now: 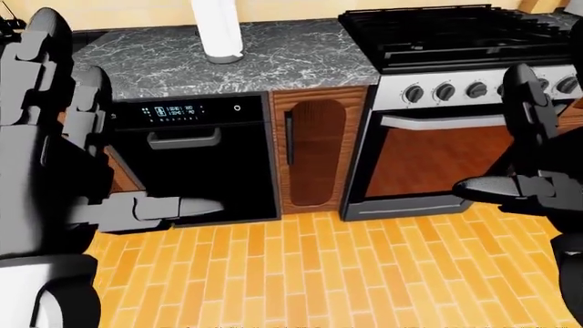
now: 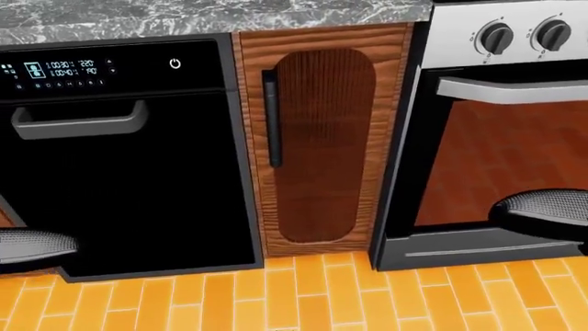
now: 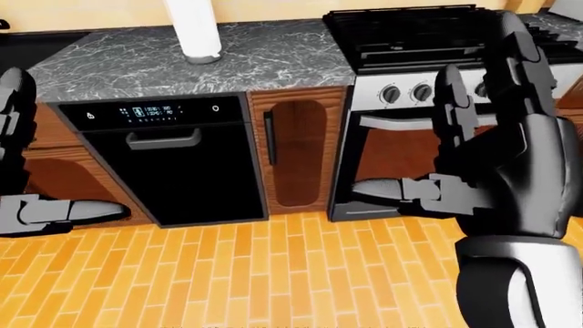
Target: Close the lid of the electric kettle.
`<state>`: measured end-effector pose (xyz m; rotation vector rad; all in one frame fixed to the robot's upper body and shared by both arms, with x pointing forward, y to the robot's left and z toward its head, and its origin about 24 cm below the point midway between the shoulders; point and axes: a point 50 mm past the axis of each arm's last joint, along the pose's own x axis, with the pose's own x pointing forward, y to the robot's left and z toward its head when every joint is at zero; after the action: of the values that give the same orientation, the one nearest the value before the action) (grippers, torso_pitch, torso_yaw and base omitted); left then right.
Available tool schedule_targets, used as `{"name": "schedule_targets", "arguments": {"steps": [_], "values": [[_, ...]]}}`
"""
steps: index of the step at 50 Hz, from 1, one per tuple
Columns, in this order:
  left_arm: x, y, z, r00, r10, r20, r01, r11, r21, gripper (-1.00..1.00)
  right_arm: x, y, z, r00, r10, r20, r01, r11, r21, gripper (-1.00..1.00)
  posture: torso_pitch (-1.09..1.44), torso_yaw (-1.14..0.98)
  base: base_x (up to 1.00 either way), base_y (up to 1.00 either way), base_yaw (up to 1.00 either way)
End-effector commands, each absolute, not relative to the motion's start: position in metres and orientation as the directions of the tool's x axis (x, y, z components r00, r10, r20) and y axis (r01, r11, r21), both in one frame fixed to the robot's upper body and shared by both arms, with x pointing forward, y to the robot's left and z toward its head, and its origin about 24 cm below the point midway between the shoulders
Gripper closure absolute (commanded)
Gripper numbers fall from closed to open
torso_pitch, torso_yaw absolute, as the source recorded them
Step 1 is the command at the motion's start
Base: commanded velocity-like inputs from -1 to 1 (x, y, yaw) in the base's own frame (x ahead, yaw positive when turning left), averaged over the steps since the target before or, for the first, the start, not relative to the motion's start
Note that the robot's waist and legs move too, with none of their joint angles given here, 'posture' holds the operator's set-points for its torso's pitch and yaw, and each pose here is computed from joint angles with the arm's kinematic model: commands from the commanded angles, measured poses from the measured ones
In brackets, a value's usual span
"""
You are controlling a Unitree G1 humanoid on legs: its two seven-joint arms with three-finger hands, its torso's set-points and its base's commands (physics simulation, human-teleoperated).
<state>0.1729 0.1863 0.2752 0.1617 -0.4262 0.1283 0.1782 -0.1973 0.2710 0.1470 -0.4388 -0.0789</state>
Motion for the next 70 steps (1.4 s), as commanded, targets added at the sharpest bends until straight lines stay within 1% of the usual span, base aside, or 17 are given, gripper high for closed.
{"name": "schedule_targets", "arguments": {"steps": [1, 10, 19, 20, 70], "values": [[0.1709, 0.1874, 0.2826, 0.877, 0.101, 0.469, -0.178, 0.976, 0.123, -1.00, 0.1756, -0.1968, 0.2767, 0.885, -0.101, 0.454, 0.035, 0.988, 0.152, -1.00, 0.00, 0.00, 0.00, 0.10, 0.00], [0.1705, 0.1884, 0.2827, 0.876, 0.108, 0.470, -0.183, 0.976, 0.118, -1.00, 0.1760, -0.1966, 0.2768, 0.883, -0.100, 0.459, 0.044, 0.991, 0.130, -1.00, 0.00, 0.00, 0.00, 0.11, 0.00], [0.1706, 0.1884, 0.2824, 0.877, 0.107, 0.469, -0.182, 0.976, 0.118, -1.00, 0.1767, -0.1965, 0.2755, 0.884, -0.102, 0.457, 0.045, 0.990, 0.134, -1.00, 0.00, 0.00, 0.00, 0.11, 0.00], [0.1708, 0.1884, 0.2820, 0.877, 0.106, 0.469, -0.182, 0.976, 0.119, -1.00, 0.1757, -0.1968, 0.2761, 0.887, -0.100, 0.451, 0.032, 0.987, 0.157, -1.00, 0.00, 0.00, 0.00, 0.11, 0.00], [0.1720, 0.1873, 0.2791, 0.880, 0.101, 0.465, -0.175, 0.977, 0.120, -1.00, 0.1783, -0.1959, 0.2725, 0.888, -0.099, 0.449, 0.043, 0.990, 0.133, -1.00, 0.00, 0.00, 0.00, 0.11, 0.00]]}}
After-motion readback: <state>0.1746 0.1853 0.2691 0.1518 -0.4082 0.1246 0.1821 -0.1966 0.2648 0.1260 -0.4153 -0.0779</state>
